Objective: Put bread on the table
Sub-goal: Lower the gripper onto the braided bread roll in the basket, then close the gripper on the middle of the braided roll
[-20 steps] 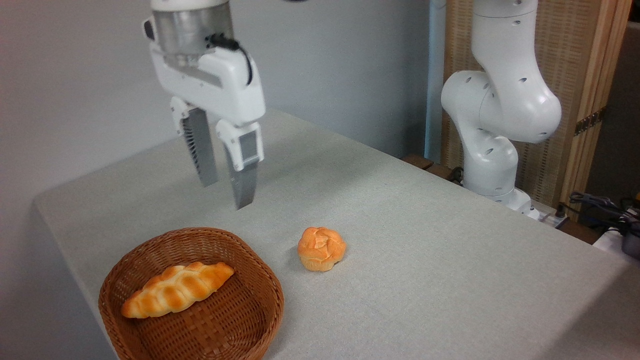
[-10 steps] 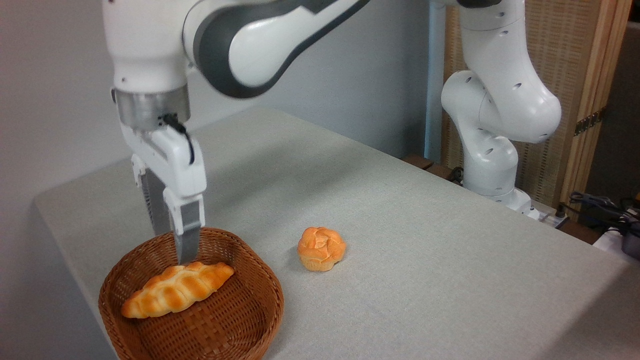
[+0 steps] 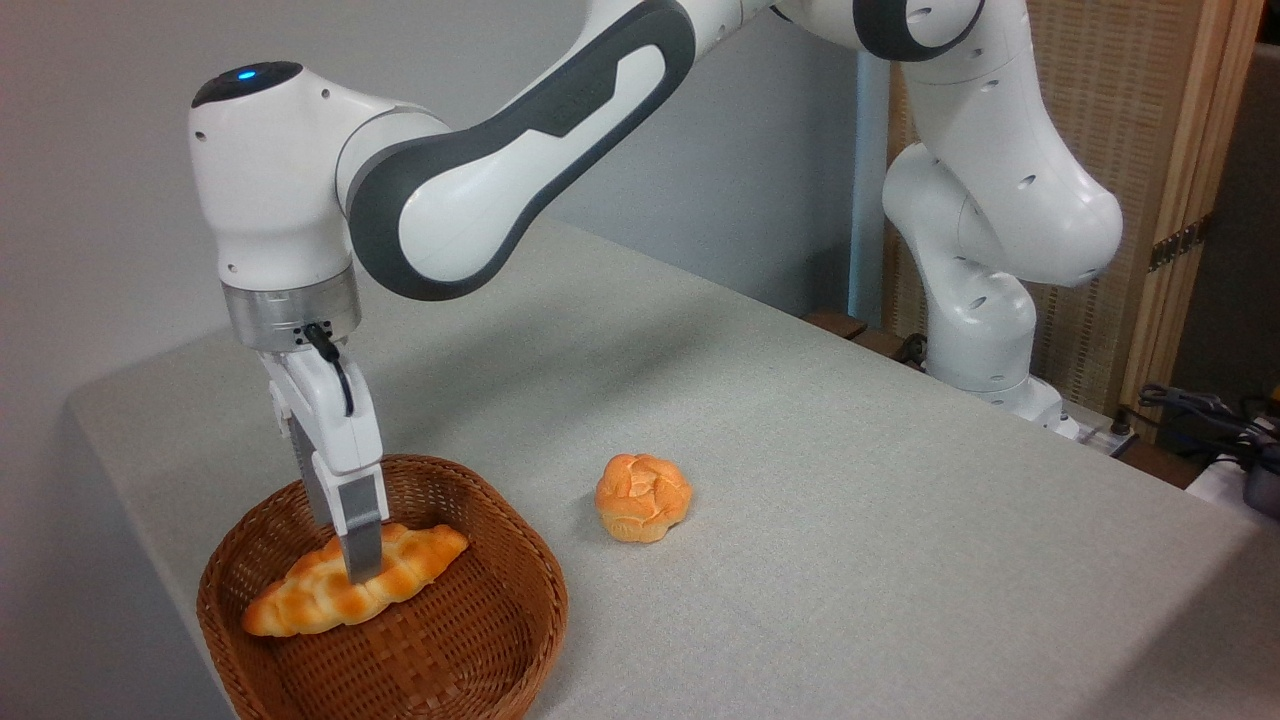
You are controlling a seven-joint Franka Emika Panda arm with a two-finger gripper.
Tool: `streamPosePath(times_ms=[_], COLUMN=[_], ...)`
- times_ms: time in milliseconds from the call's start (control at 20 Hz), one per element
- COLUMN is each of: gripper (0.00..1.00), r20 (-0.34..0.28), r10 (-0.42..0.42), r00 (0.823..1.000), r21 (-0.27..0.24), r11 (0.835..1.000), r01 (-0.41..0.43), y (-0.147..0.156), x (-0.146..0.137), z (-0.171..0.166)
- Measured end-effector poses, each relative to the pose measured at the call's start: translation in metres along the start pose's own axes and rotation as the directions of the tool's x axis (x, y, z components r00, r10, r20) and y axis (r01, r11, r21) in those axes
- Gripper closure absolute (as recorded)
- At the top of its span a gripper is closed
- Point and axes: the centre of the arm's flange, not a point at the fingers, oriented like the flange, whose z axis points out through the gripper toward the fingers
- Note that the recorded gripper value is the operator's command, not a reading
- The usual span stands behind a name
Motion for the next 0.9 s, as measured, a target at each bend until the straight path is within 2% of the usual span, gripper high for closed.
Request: streamPosePath(times_ms=[300, 550, 600, 750, 800, 900], gripper=[0.0, 0.0, 0.07, 0.41, 0.49, 0.57], r20=[0.035, 0.06, 0.059, 0.054, 0.053, 0.052], r10=[0.032, 0.063, 0.068, 0.071, 0.071, 0.071], r00=[0.999, 0.996, 0.996, 0.996, 0.996, 0.996], r21=[0.039, 0.039, 0.039, 0.042, 0.043, 0.043], r11=[0.999, 0.997, 0.997, 0.996, 0.996, 0.996], r01=[-0.033, -0.065, -0.071, -0.073, -0.073, -0.074], y=[-0.001, 0.004, 0.005, 0.003, 0.003, 0.003], x=[-0.001, 0.005, 0.006, 0.008, 0.008, 0.008], z=[0.003, 0.02, 0.026, 0.035, 0.035, 0.035])
